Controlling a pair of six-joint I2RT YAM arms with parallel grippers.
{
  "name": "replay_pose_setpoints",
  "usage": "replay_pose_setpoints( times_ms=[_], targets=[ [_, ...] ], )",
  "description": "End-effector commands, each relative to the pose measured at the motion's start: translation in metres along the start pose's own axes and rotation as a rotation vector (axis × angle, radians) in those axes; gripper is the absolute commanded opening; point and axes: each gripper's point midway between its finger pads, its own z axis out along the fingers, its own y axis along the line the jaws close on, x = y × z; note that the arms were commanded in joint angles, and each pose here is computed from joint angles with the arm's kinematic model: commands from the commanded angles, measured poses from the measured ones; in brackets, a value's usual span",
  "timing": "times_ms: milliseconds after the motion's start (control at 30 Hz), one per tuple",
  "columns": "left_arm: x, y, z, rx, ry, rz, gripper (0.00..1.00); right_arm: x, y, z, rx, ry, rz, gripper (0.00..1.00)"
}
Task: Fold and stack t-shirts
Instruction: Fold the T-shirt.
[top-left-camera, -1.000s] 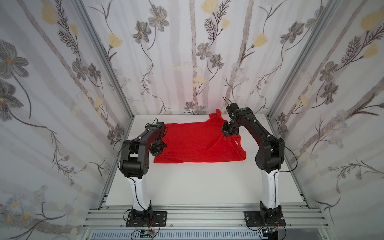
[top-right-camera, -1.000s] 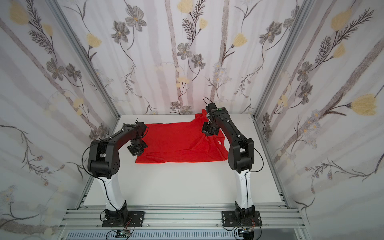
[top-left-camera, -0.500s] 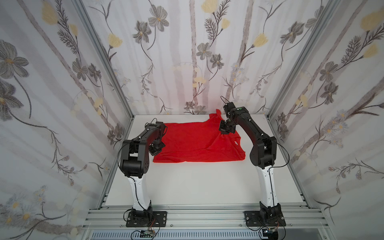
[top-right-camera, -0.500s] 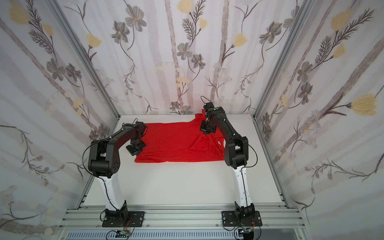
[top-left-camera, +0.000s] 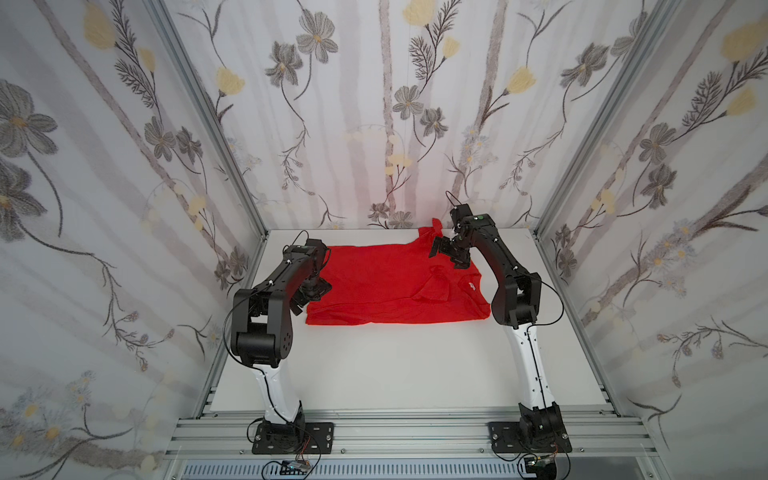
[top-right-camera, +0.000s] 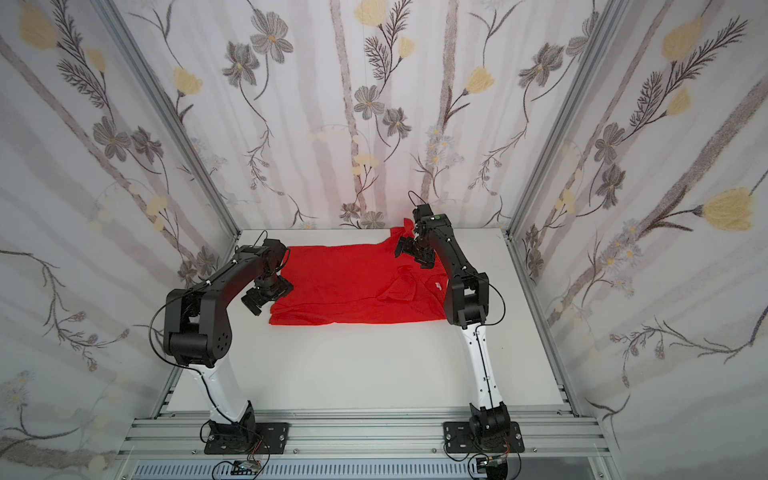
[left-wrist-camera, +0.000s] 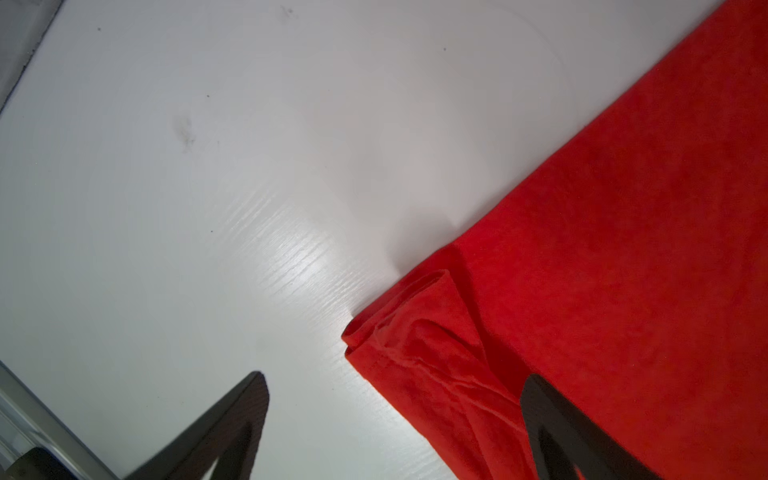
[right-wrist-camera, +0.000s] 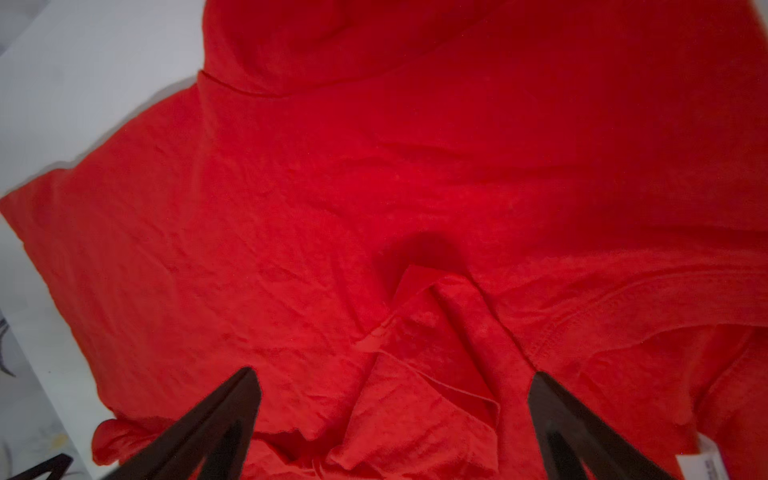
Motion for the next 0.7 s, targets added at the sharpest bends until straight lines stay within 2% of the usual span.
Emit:
replay_pose_setpoints(
  times_ms=[0,100,167,267,400,467,667],
  targets=[
    [0.003,0.02,-0.01,-0.005,-0.016,-0.084,0.96,-0.003,0.014,-0.024,-0.067,-0.012,-0.017,1.0],
    [0.017,0.032,-0.01,0.068,0.023,-0.16,0.93,0.002,0.016,-0.053,-0.089,-0.022,-0.055,1.0],
    [0.029,0.041,-0.004,0.122,0.076,-0.213,0.88,0.02,-0.002,-0.066,-0.03,-0.002,-0.062,1.0],
    [0.049,0.047,0.007,0.207,0.15,-0.223,0.81,0.049,-0.04,-0.079,0.063,0.038,-0.051,0.98],
    [0.062,0.047,0.021,0.262,0.204,-0.189,0.74,0.084,-0.08,-0.073,0.074,0.118,-0.023,0.93],
    [0.06,0.041,0.024,0.303,0.207,-0.193,0.73,0.098,-0.097,-0.069,0.059,0.15,0.003,0.9],
    [0.048,0.032,0.034,0.317,0.188,-0.182,0.71,0.119,-0.121,-0.058,0.004,0.187,0.063,0.89]
  ],
)
